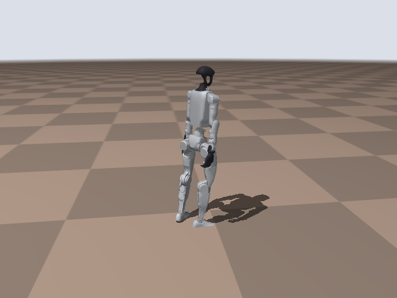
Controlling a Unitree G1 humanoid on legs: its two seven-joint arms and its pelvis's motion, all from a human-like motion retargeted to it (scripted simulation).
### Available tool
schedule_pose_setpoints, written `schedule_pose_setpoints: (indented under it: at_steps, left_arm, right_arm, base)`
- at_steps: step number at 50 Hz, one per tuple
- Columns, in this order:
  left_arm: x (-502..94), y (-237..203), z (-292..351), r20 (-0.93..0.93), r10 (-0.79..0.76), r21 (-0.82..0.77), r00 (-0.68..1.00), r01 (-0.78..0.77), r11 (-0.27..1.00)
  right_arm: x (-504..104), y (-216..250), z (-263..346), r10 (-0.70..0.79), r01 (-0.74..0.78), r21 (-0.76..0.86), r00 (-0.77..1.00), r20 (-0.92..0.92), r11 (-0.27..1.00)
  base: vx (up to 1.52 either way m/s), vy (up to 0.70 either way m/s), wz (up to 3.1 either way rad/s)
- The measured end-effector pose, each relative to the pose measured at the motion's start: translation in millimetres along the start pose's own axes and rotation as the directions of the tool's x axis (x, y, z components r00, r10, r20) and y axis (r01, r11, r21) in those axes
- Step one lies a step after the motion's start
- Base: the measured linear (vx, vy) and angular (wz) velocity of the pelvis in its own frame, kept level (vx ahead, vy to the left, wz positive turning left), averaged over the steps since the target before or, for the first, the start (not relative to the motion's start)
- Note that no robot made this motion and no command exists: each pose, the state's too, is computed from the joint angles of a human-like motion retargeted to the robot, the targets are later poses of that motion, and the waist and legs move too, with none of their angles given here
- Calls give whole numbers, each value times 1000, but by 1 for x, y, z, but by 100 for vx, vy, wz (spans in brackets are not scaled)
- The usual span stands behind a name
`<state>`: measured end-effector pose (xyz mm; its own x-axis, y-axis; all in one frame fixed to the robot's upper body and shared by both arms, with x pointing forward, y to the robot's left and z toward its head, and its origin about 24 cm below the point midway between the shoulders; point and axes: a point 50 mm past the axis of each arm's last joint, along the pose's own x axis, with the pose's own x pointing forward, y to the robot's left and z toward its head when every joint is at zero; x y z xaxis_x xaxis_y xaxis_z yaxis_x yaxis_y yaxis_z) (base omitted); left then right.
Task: In place motions
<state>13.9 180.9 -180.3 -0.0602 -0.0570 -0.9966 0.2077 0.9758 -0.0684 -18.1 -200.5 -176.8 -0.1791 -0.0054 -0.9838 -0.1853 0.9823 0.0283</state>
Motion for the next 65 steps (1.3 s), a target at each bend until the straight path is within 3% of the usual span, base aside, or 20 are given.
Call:
schedule_pose_setpoints:
  at_steps: [10, 15, 26, 40, 53, 65]
  left_arm:
    - [2, -19, -34, -111, -87, -71, 990, 80, 994]
    - [1, -8, -30, -84, -63, -38, 994, 60, 997]
    - [-2, 13, -18, -6, -25, -142, 1000, 23, 990]
    - [-1, 9, -27, -54, -19, -143, 998, 11, 990]
    - [-3, -7, -67, -183, -32, -251, 983, -16, 968]
    - [0, -15, -56, -148, -48, -313, 988, -1, 950]
  right_arm:
    - [1, 3, -11, 11, -8, 66, 999, -36, 998]
    - [2, 14, -6, 52, -51, 142, 999, -4, 989]
    - [3, 18, -17, 51, -55, -41, 995, -90, 998]
    - [3, 17, -37, 63, -56, 59, 990, -130, 997]
    - [3, 15, -3, 63, -63, 5, 998, -6, 998]
    - [2, 28, 15, 103, -99, -98, 994, 37, 990]
  base:
    - [28, -7, -37]
    - [19, -19, 5]
    - [41, -25, 15]
    - [40, -7, 130]
    - [20, 1, 75]
    - [0, -3, 19]
